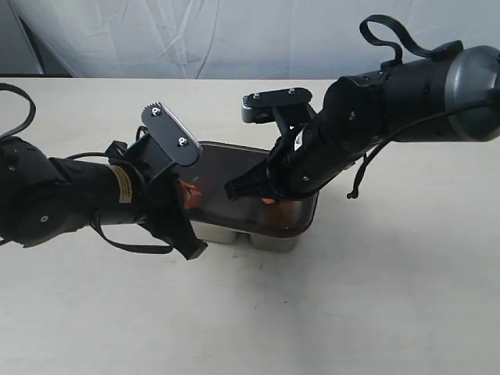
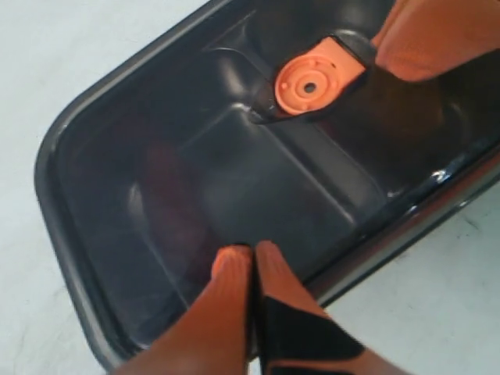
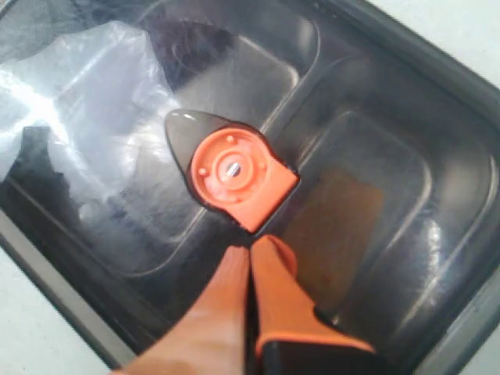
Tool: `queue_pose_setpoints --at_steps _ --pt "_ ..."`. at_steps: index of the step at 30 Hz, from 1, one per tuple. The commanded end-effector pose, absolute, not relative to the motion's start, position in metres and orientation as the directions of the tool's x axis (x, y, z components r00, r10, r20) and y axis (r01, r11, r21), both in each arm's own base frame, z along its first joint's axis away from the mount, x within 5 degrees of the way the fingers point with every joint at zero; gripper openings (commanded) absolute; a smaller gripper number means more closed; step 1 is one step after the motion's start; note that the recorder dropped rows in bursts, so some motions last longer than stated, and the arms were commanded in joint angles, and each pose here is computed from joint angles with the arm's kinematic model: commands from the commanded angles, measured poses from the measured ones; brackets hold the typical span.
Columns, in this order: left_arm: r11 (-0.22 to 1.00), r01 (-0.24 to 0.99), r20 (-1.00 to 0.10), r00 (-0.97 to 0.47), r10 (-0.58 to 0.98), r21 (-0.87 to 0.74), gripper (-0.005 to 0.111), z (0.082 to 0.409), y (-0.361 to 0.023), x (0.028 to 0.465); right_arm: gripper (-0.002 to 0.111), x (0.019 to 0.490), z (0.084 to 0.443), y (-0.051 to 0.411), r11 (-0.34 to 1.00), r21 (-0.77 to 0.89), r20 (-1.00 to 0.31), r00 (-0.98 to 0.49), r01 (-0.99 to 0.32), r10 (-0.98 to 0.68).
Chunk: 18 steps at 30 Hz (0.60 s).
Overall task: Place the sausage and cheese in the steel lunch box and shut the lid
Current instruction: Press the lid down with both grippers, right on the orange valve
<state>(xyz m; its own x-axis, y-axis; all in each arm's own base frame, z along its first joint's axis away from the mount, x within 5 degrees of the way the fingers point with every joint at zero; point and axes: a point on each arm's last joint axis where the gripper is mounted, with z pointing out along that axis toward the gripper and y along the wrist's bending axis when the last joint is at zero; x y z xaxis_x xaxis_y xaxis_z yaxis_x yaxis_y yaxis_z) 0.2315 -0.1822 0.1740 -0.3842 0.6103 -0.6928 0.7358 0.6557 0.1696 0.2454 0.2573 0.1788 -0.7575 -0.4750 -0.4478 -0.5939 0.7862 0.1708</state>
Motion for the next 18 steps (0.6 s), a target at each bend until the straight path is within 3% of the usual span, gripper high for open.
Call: queue_pose_setpoints --at_steps 1,12,18 --pt "0.636 0.753 -0.665 -0.387 0.639 0.172 0.000 0.168 -0.184 0.228 0.000 0.239 0.170 0.256 0.800 0.183 -0.377 -0.792 -0.571 -0.480" --pt "0.635 0.762 -0.535 -0.486 0.691 0.129 0.000 0.122 -0.185 0.229 0.000 0.240 0.156 0.255 0.804 0.167 -0.328 -0.801 -0.571 -0.501" --pt "0.640 0.759 -0.524 -0.498 0.691 0.121 0.000 0.118 -0.185 0.229 0.000 0.242 0.141 0.257 0.811 0.162 -0.310 -0.809 -0.562 -0.499"
